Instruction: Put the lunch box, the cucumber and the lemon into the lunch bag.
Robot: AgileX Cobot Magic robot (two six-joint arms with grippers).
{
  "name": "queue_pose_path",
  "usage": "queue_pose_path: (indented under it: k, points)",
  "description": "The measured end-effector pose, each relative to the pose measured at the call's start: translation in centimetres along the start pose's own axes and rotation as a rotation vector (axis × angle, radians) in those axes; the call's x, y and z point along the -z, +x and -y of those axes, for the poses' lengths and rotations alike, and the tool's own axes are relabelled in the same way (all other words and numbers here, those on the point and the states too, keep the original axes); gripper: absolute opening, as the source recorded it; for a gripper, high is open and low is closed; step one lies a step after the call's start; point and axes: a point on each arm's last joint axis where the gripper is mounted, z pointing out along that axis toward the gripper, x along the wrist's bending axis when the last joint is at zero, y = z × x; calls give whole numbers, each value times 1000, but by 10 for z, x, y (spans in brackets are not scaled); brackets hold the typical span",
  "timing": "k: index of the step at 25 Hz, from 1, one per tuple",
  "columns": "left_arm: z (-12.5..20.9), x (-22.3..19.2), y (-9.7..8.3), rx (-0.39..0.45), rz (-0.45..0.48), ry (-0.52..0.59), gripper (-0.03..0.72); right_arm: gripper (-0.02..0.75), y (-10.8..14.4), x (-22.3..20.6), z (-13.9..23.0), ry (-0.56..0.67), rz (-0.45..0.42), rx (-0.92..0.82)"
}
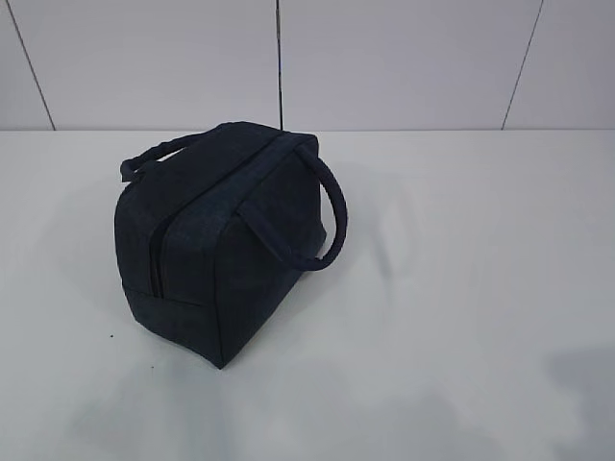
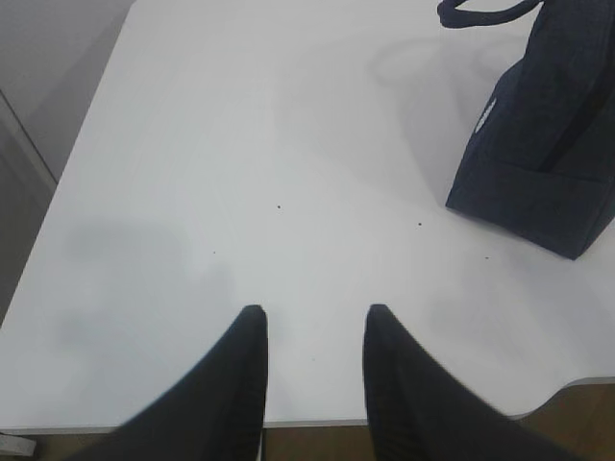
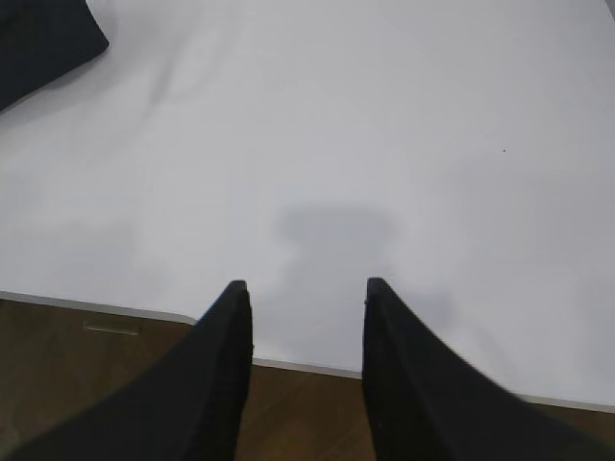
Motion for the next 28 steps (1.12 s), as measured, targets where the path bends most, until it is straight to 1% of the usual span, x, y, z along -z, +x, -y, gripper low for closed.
queue_pose_path:
  k: [9,28]
  points:
    - [0,0,1,-32,57,3,244,313,0,0,0,0,0,0]
    - [0,0,1,-54,96,5,244,314,0,0,0,0,2,1]
